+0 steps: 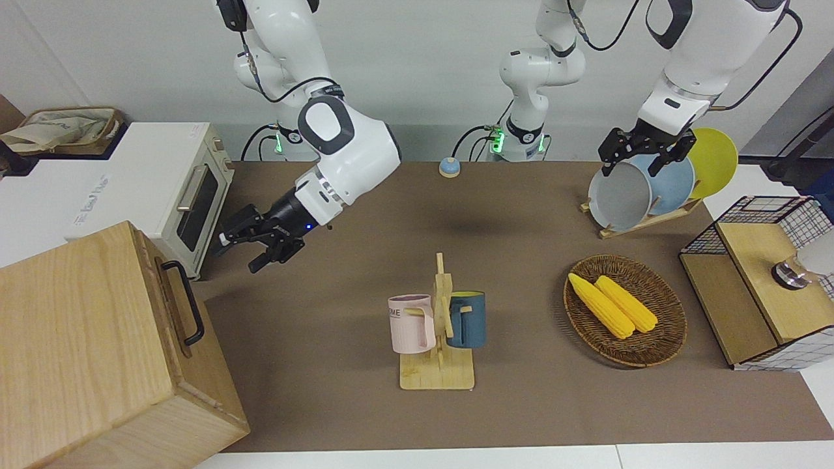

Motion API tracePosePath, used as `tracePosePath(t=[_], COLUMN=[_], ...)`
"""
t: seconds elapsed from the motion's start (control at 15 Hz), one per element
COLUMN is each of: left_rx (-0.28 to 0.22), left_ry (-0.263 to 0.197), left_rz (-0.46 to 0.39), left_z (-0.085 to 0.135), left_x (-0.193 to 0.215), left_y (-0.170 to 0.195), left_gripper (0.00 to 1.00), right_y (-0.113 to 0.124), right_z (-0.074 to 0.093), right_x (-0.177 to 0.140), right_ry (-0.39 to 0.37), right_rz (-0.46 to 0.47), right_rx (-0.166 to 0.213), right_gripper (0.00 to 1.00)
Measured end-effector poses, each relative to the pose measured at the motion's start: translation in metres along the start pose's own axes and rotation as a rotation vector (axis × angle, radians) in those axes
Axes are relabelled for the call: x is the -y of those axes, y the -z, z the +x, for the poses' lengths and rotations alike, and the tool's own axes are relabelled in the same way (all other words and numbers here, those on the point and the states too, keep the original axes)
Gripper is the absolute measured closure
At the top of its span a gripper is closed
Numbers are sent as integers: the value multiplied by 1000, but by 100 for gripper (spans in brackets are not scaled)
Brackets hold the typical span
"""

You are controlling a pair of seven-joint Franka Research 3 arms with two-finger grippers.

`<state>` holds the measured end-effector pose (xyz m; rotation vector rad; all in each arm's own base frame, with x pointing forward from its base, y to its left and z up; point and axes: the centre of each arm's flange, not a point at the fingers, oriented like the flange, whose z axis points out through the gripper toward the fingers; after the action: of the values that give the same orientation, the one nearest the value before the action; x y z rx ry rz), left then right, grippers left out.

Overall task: Slide drawer open with right arm
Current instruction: 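Reach the right gripper to the drawer's black bar handle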

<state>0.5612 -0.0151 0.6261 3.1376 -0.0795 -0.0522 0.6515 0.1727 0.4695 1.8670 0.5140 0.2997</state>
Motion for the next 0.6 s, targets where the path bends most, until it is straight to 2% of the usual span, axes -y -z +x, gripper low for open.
tracePosePath(t=[0.2,0.6], left_rx=[0,0], left_ry=[0,0], left_rz=[0,0], left_z=[0,0], left_x=[0,0], left_y=[0,0], left_gripper=[0,0], right_y=[-22,-78], right_z=[2,0], right_x=[17,33], right_ry=[53,76], right_rz=[-75,-197], right_rx=[8,42], right_gripper=[1,2])
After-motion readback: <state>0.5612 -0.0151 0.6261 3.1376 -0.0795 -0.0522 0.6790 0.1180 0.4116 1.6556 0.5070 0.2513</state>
